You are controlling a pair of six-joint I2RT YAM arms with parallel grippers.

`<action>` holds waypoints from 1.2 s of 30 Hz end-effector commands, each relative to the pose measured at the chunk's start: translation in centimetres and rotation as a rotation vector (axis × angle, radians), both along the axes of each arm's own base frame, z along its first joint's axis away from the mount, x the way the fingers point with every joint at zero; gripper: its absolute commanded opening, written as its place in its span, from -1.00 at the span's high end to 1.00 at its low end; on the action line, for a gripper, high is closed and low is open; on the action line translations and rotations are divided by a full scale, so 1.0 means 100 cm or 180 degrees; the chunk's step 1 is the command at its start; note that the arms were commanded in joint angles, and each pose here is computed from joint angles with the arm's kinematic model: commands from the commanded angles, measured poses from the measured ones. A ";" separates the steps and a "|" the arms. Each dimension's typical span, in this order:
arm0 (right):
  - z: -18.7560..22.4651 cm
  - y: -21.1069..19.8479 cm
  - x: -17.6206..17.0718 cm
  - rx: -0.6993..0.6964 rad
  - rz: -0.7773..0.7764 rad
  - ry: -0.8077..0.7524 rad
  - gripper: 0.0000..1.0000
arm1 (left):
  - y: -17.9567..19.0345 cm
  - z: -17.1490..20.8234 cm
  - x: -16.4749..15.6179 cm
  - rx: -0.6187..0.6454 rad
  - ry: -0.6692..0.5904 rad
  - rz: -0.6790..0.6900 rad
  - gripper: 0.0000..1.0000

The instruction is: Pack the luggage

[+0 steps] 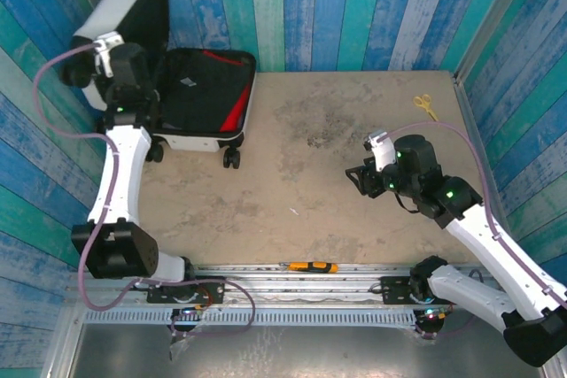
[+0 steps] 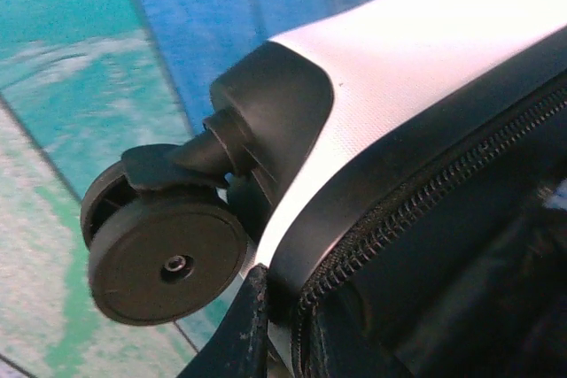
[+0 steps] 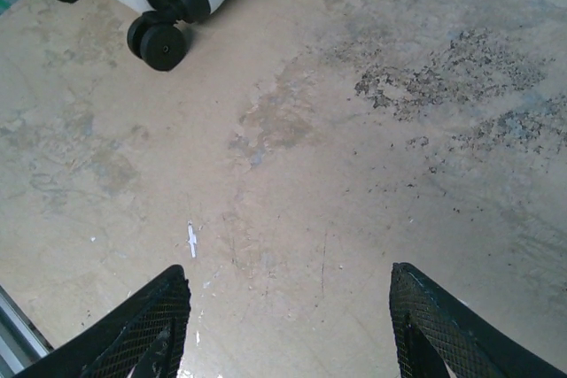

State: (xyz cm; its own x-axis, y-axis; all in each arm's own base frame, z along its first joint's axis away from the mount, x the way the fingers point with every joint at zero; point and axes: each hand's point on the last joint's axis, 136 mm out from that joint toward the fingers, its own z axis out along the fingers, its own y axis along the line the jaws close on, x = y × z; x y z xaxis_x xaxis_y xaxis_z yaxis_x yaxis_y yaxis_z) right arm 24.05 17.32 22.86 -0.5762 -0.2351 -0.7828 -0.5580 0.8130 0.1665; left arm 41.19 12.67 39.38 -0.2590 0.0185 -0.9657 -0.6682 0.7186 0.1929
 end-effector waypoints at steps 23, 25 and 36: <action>0.009 0.028 0.010 0.0309 0.0086 0.0191 -0.35 | -0.116 0.078 -0.116 -0.0516 -0.0829 -0.1101 -0.87; 0.016 0.039 0.015 0.0322 0.0131 0.0179 -0.36 | -0.058 0.061 -0.107 -0.0697 -0.0789 -0.0761 -0.88; 0.021 0.103 0.016 0.0475 0.0505 0.0391 -0.39 | 0.063 -0.083 0.004 -0.2205 -0.0193 -0.0556 -0.68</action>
State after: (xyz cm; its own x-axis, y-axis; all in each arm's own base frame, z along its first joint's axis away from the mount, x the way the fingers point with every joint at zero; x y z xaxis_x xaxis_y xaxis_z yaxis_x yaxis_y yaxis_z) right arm 25.76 26.01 24.61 -0.6163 -0.2357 -0.7514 -0.6382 0.7085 0.3012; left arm 39.86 19.06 33.01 -0.2715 -0.4178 -0.8670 -0.6319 0.7569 -0.1668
